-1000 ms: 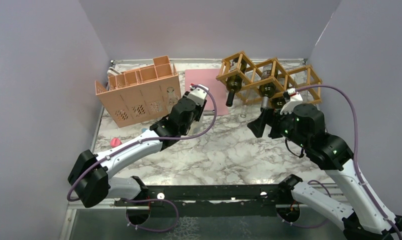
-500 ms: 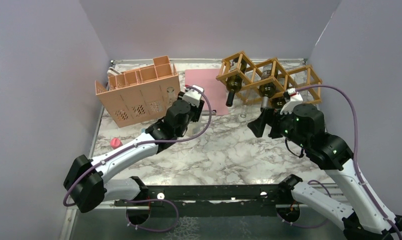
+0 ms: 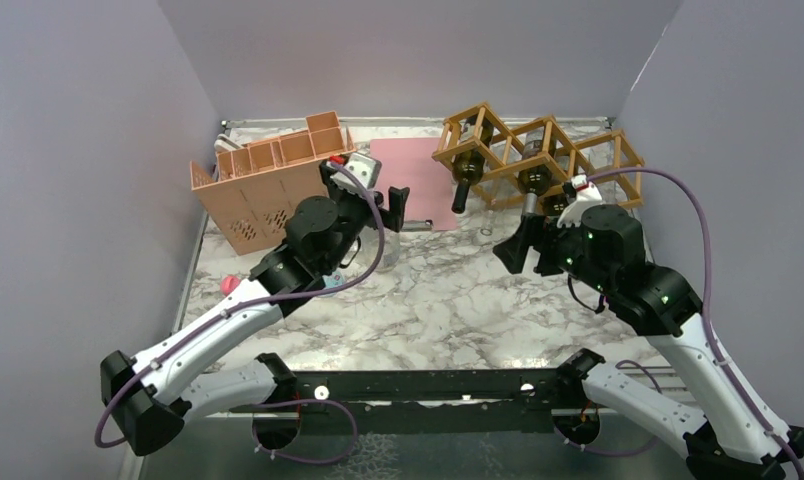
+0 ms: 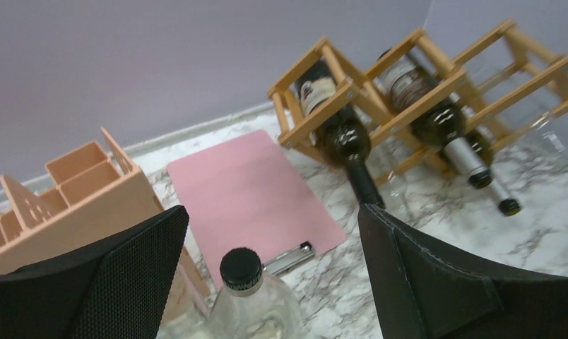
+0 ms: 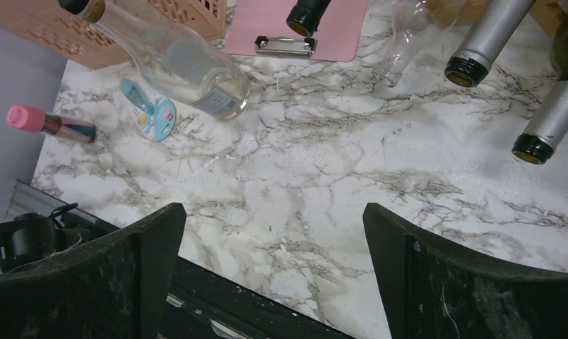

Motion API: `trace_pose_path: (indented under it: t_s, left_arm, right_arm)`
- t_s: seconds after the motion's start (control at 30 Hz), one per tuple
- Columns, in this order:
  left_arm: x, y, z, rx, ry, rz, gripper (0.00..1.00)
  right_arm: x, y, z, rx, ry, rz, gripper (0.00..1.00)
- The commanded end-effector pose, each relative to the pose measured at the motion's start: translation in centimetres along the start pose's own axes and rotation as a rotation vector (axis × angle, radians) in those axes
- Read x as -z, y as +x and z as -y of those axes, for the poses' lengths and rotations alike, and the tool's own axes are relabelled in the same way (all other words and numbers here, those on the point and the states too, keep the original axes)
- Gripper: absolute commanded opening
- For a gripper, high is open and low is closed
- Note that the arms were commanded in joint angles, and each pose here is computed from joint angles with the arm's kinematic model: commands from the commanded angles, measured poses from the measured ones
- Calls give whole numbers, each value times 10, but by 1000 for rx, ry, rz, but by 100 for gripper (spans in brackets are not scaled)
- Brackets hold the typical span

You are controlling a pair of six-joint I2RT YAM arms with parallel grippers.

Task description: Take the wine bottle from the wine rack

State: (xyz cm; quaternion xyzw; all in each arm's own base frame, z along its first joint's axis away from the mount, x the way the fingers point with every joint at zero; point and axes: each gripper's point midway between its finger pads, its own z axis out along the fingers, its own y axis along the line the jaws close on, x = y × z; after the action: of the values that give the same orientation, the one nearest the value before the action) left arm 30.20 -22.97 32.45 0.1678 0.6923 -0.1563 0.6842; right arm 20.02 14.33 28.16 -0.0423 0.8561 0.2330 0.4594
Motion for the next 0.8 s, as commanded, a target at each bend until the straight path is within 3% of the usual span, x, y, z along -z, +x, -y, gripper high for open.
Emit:
trace_pose_path:
  t_s: [0.0, 0.13, 0.4, 0.77]
  left_arm:
    - [24, -69, 15, 102, 122, 148, 97]
    - [25, -87, 30, 133, 205, 194, 98]
    - [25, -80, 66, 88, 401, 261, 99]
    - [48, -46, 64, -4, 437, 292, 99]
  right_arm:
    - [-1, 2, 5, -11, 27, -2, 100]
    - [-11, 15, 11, -48, 51, -18, 100]
    - [-24, 20, 20, -65, 125, -68, 100]
    - [-23, -9, 47, 15, 350, -69, 100]
